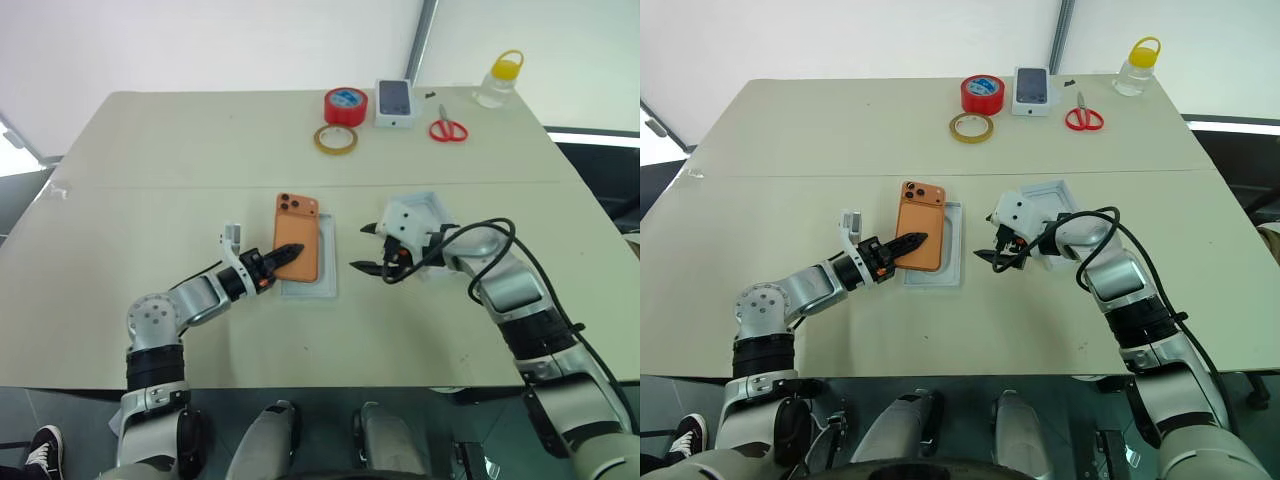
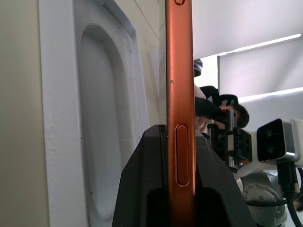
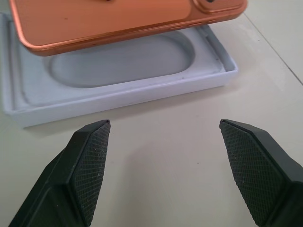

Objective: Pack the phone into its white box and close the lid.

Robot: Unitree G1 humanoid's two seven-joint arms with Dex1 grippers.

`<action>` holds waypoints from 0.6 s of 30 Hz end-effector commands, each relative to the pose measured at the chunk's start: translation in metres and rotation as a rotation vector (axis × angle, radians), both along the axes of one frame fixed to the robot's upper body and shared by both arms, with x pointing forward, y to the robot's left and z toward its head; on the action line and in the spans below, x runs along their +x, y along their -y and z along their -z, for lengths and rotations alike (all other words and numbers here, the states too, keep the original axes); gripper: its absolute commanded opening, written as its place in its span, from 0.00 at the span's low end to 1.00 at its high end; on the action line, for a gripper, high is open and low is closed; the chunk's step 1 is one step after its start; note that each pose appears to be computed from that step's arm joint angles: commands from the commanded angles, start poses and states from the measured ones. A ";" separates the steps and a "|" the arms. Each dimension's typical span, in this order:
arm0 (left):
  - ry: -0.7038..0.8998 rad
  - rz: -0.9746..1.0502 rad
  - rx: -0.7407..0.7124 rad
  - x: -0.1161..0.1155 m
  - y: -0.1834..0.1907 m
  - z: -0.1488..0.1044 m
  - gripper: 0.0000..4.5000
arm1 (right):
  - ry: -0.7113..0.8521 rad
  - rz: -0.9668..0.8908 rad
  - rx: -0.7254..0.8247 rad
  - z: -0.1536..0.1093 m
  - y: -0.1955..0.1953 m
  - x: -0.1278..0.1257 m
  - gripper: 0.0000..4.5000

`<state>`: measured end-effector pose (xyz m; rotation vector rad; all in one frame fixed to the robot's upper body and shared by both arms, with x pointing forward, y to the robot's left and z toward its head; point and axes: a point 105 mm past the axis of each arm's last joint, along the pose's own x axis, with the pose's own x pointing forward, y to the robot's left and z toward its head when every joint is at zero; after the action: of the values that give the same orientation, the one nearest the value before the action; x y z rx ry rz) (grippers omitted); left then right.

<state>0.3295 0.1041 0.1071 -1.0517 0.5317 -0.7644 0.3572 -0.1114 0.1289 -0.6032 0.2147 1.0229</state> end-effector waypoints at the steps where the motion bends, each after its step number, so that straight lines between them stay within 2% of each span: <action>1: 0.052 0.015 -0.005 0.003 0.003 -0.012 0.40 | 0.072 -0.003 0.019 -0.017 -0.002 0.005 0.88; 6: 0.056 0.064 0.022 -0.002 0.009 -0.012 0.96 | 0.076 -0.013 0.023 -0.017 -0.007 0.004 0.88; 10: 0.075 0.079 0.040 -0.005 0.006 -0.014 0.96 | 0.084 -0.014 0.020 -0.017 -0.009 0.005 0.88; 13: 0.094 0.108 0.111 -0.010 0.004 -0.012 0.96 | 0.085 -0.013 0.024 -0.018 -0.009 0.006 0.88; 18: 0.136 0.095 0.152 -0.010 -0.015 -0.022 0.96 | 0.091 -0.013 0.023 -0.018 -0.010 0.008 0.88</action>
<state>0.3217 0.1144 0.1189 -0.8648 0.5524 -0.8360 0.3616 -0.1063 0.1311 -0.6097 0.1850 1.0095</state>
